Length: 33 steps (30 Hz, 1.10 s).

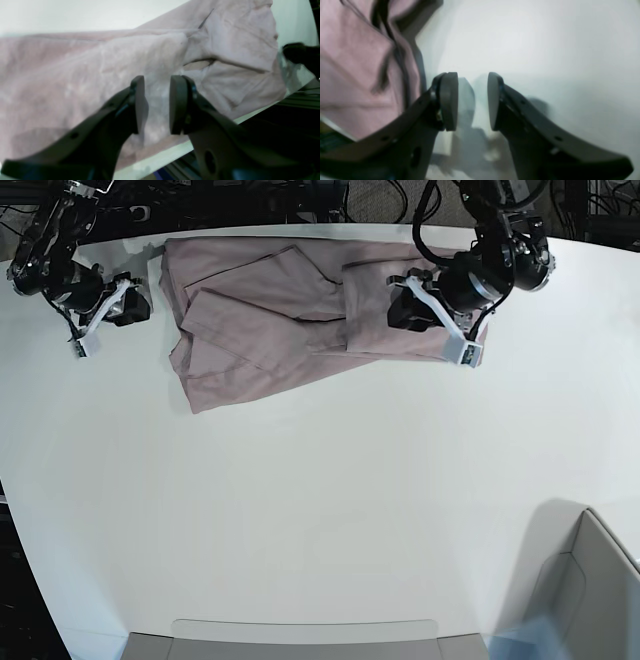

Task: Fold the T-shirt properly

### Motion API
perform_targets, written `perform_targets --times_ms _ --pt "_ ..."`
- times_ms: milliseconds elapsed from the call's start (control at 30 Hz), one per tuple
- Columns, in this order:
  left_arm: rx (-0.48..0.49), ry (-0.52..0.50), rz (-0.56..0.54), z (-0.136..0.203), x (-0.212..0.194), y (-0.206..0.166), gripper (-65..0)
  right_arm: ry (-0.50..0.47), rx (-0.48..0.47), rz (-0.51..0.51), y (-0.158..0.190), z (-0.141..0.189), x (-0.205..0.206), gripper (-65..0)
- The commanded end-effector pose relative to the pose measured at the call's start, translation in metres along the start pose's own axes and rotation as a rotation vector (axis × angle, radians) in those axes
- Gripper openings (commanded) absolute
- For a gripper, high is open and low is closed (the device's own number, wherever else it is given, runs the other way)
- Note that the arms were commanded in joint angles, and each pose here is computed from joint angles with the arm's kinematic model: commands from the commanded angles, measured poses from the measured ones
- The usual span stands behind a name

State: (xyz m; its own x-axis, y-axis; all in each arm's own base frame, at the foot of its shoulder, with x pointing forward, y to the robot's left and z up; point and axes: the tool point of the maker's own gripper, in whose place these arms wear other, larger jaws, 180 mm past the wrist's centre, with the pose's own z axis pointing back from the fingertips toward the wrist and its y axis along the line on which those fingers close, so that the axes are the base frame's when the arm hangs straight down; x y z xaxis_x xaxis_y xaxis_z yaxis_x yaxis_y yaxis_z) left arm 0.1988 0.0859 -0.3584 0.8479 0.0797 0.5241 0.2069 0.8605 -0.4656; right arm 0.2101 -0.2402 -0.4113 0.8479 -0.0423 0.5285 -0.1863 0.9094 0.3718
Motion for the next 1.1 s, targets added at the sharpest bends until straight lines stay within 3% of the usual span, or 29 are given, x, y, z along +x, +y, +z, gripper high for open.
perform_targets --times_ms 0,100,333,533,833,900,1000,1067 --pt "-0.009 -0.015 -0.020 0.003 0.004 -0.003 -48.2 0.026 0.008 0.001 -0.003 0.001 -0.006 -44.4" --pt "-0.010 -0.011 -0.022 0.003 0.003 -0.003 -48.2 0.043 0.075 -0.051 0.002 -0.012 -0.014 -44.4" --pt "-0.003 -0.012 -0.022 0.005 0.003 0.000 -48.2 0.153 0.180 0.022 0.037 -0.038 -0.031 -44.4" --pt "-0.007 -0.010 -0.024 0.004 0.003 -0.002 -48.2 0.171 0.259 0.086 0.079 -0.049 -0.037 -44.4" --pt "-0.007 -0.014 -0.026 0.004 0.005 -0.002 -48.2 0.185 0.199 0.210 0.104 -0.064 -0.028 -44.8" --pt "-0.006 -0.013 -0.027 0.004 0.005 -0.001 -48.2 0.207 0.205 0.243 0.110 -0.069 -0.030 -48.9" --pt "-0.006 -0.012 -0.026 0.004 0.004 -0.001 -48.2 0.201 0.215 0.279 0.118 -0.075 -0.020 -63.0" --pt "-0.006 -0.009 -0.026 0.004 0.003 -0.001 -48.2 0.193 0.206 0.298 0.119 -0.078 -0.011 -65.0"
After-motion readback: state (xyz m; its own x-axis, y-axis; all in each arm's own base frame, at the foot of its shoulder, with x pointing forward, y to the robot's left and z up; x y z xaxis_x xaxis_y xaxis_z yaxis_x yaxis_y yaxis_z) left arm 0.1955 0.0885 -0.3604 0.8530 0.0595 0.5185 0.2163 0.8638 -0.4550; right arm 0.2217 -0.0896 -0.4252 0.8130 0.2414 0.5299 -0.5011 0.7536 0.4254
